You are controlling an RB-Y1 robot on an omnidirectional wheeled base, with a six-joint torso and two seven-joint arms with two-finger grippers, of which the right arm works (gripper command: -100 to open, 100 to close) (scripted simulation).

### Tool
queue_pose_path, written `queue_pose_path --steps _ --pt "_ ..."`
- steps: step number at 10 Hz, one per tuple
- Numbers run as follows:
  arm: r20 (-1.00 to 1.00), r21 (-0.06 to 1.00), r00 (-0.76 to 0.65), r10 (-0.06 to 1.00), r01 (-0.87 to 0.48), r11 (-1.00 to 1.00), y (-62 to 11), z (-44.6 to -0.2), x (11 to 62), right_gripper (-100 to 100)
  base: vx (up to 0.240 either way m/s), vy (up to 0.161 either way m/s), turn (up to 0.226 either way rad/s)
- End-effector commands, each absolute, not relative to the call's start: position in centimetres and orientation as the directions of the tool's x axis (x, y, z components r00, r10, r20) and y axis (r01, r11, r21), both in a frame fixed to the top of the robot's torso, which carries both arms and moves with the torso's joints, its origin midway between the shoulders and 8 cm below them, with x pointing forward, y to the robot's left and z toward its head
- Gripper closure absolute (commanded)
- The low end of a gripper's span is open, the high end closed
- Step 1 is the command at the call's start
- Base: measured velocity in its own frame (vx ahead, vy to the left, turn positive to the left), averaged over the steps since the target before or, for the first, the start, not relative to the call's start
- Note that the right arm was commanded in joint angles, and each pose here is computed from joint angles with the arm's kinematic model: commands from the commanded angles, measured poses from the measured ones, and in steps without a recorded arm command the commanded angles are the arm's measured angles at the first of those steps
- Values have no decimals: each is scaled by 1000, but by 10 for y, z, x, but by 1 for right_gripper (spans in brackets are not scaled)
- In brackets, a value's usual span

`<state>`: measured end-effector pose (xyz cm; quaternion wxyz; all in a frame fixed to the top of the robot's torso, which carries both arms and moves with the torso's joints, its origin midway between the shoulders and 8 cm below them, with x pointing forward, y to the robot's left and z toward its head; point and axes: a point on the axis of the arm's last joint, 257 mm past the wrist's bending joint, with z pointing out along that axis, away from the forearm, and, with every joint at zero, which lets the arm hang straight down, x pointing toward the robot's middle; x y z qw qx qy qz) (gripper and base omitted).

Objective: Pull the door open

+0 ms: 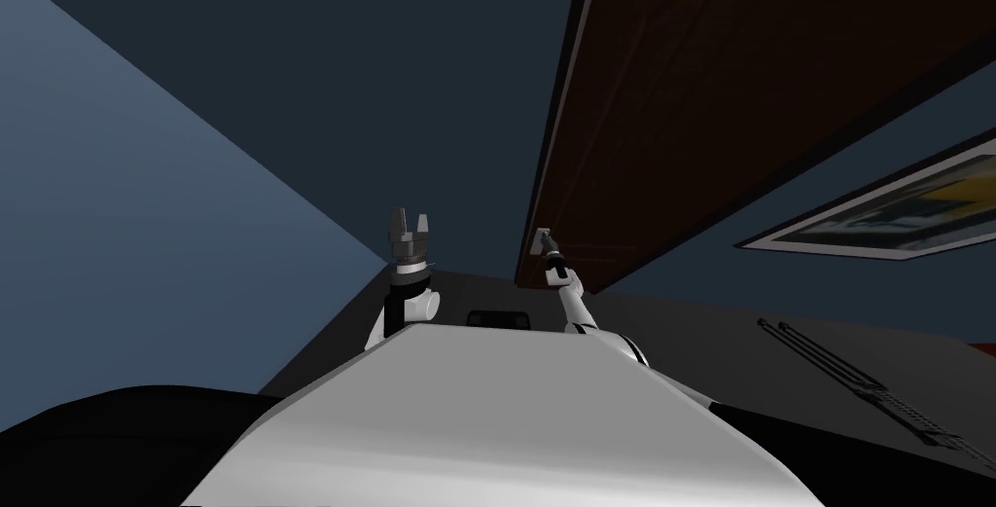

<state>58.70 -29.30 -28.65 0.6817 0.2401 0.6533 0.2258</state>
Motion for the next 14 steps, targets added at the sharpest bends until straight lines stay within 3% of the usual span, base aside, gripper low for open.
queue_pose_path --steps 1,14 --pt "-731 682 33 682 6 731 -283 -294 587 100 -47 -21 64" --pt "-403 915 107 909 14 403 -317 -291 587 100 -41 -23 75"
